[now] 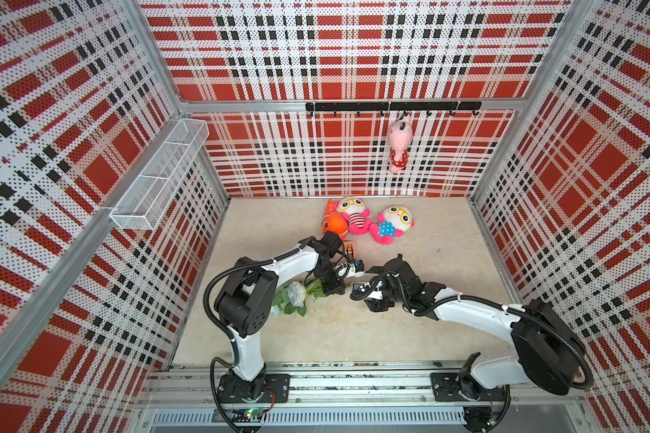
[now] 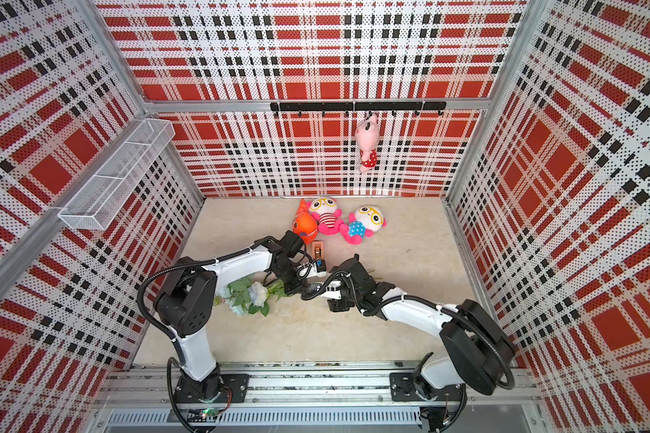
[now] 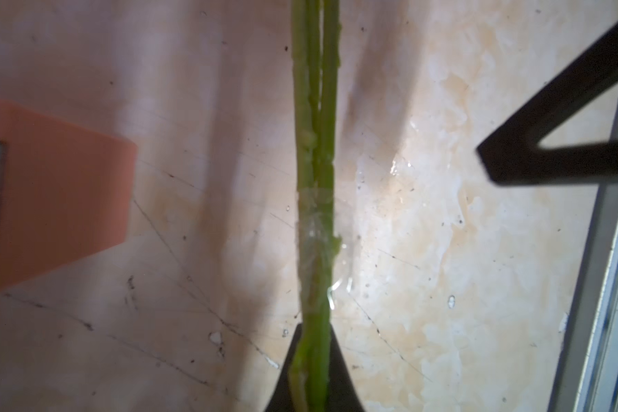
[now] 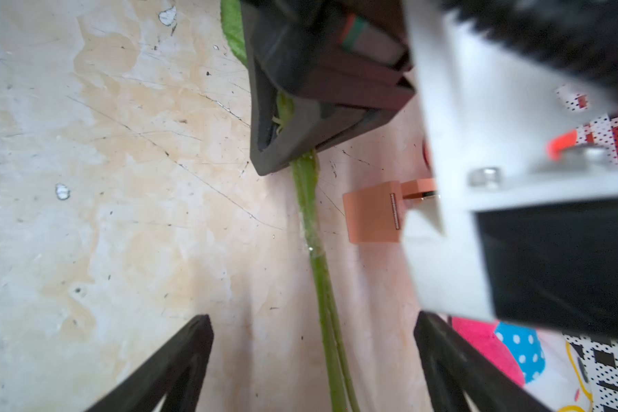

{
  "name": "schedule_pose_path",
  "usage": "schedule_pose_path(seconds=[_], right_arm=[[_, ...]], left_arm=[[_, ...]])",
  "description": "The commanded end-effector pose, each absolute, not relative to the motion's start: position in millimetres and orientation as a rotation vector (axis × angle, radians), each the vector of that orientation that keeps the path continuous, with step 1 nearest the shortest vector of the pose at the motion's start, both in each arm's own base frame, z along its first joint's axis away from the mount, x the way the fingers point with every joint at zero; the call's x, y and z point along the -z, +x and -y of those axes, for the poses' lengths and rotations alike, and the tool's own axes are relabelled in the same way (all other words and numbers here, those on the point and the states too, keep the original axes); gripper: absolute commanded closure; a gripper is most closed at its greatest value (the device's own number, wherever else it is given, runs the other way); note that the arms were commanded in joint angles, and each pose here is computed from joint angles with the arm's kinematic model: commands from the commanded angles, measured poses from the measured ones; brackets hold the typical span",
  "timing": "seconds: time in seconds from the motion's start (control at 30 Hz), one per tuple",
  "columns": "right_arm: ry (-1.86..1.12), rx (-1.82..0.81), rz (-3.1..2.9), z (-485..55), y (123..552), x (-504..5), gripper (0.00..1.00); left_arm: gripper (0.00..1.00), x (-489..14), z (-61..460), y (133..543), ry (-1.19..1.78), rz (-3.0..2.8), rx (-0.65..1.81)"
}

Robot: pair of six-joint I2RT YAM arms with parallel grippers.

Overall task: Wrap bouquets with tape
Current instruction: Place the wrapped bouquet at the center of the board.

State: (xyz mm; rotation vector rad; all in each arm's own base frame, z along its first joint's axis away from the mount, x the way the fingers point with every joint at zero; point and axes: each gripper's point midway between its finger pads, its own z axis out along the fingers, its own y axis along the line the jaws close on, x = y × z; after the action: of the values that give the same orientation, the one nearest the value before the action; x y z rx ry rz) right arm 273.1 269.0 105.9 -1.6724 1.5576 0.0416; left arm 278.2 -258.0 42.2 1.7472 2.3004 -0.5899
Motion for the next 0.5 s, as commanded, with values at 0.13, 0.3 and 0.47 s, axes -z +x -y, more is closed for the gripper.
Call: schedule_pose_path(seconds=[0.13,0.3,0.47], right_arm=[[-1.568,-0.101,-1.62,-241.8,268.1,-117.8,0.0],[-1.505,-0.086,-1.629,-231.8,273.5,-127.9,0.0],[-1.442,-0.07,-1.637,-226.1,281.3,-136.2,0.0]], left_arm=[[0.86,-23.4,257.5,275.9,1.773,-2.311,0.582],[0.74,-29.8,258.3,283.8,1.758,-2.306,0.553],[0.61,-42.4,260.3,292.1,1.748,-2.286,0.531]])
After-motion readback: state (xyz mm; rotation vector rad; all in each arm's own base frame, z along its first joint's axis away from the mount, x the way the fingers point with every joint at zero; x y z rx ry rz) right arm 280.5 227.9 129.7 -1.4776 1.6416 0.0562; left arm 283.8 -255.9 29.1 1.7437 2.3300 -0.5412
